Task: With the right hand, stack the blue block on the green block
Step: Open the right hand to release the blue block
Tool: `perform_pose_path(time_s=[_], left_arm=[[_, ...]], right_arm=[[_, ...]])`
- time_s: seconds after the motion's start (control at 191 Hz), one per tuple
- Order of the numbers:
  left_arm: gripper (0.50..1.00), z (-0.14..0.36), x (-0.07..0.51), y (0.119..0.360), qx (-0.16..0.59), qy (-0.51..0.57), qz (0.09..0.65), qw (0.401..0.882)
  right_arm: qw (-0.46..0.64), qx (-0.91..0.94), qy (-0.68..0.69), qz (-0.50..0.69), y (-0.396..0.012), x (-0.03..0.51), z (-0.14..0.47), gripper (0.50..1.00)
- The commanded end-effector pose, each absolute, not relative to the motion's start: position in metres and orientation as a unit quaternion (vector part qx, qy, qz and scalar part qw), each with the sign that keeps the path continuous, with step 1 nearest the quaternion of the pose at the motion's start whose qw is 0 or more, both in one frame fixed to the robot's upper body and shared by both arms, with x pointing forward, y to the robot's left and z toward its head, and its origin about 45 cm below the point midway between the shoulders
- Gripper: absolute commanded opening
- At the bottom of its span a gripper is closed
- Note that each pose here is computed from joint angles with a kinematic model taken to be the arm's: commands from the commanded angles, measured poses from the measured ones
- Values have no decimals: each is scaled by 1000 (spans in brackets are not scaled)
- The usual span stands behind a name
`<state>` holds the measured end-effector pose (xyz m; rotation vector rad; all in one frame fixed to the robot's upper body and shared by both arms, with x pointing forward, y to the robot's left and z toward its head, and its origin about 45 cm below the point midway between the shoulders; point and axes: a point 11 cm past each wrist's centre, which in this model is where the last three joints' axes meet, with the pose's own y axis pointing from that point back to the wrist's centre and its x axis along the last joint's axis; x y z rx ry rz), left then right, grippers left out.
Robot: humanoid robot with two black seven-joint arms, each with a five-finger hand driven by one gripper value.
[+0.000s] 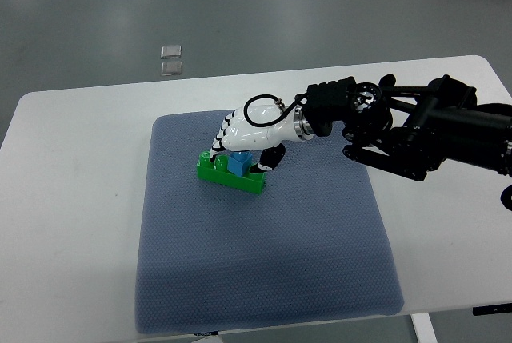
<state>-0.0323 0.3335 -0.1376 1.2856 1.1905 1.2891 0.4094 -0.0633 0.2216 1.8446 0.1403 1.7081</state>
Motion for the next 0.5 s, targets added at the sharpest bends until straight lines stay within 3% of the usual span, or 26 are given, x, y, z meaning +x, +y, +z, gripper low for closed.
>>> perform_pose_path(time_s=[0.0, 0.492], left_arm=[[1000, -138, -32, 333, 523, 485, 525, 465], [1000, -138, -32, 333, 523, 485, 525, 465]], right_arm=[[308, 695, 51, 648, -64, 411, 225, 840], [312, 687, 39, 655, -70, 420, 238, 850]])
